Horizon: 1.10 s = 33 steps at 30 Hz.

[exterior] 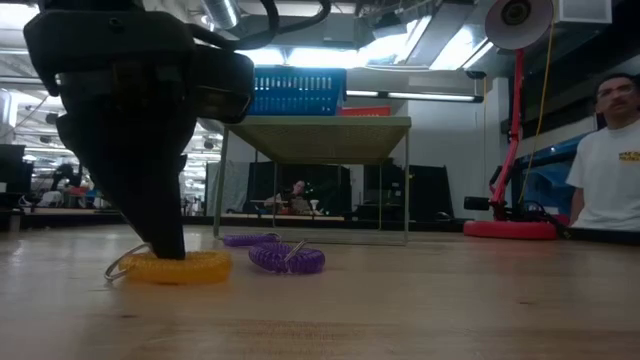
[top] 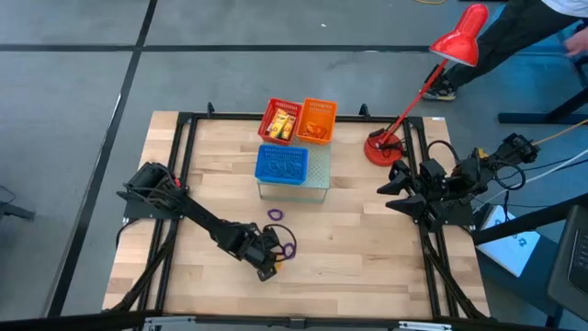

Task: Pick & Place Office Desk Supplies
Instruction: Put the yellow spring keychain into the orange basket on the shelf

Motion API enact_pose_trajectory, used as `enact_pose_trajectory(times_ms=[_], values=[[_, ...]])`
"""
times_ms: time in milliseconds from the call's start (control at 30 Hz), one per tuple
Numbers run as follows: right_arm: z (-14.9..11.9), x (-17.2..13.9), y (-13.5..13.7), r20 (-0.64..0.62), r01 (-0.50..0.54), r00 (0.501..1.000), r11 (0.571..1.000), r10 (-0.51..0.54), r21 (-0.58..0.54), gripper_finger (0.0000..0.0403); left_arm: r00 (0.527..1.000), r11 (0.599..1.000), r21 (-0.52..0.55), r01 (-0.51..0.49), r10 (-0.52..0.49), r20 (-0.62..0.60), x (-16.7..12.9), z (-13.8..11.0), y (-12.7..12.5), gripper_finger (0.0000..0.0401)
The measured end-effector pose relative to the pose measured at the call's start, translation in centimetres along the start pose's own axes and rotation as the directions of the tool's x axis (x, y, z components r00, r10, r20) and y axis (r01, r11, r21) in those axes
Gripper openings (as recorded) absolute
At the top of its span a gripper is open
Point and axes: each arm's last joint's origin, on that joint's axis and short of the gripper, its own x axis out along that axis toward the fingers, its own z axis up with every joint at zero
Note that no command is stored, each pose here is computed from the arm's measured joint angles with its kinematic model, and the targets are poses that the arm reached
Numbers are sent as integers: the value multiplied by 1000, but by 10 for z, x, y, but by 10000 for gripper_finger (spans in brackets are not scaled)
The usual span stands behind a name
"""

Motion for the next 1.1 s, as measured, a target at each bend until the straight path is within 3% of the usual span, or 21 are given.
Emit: enact_pose_trajectory(times_ms=[400, 533, 667, 833, 1100], values=[[0, 0, 0, -5, -2, 1000, 1000, 2, 0, 206, 991, 996, -9, -86, 85, -102, 30, -14, 7, 132], [-1, 0, 0, -11, 0, 1000, 1000, 0, -3, 206, 990, 995, 40, -92, 96, -102, 32, -14, 8, 104], [-1, 0, 0, -11, 1, 1000, 1000, -1, -3, 206, 989, 995, 66, -81, 88, -122, 33, -10, 11, 51], [-1, 0, 0, -10, 0, 1000, 1000, 0, 0, 206, 992, 1000, 7, 2, -1, -124, 30, 0, 10, 10], [-1, 0, 0, -9, 1, 1000, 1000, -1, -7, 206, 957, 959, -73, 275, -267, 111, -19, 31, -5, 6]])
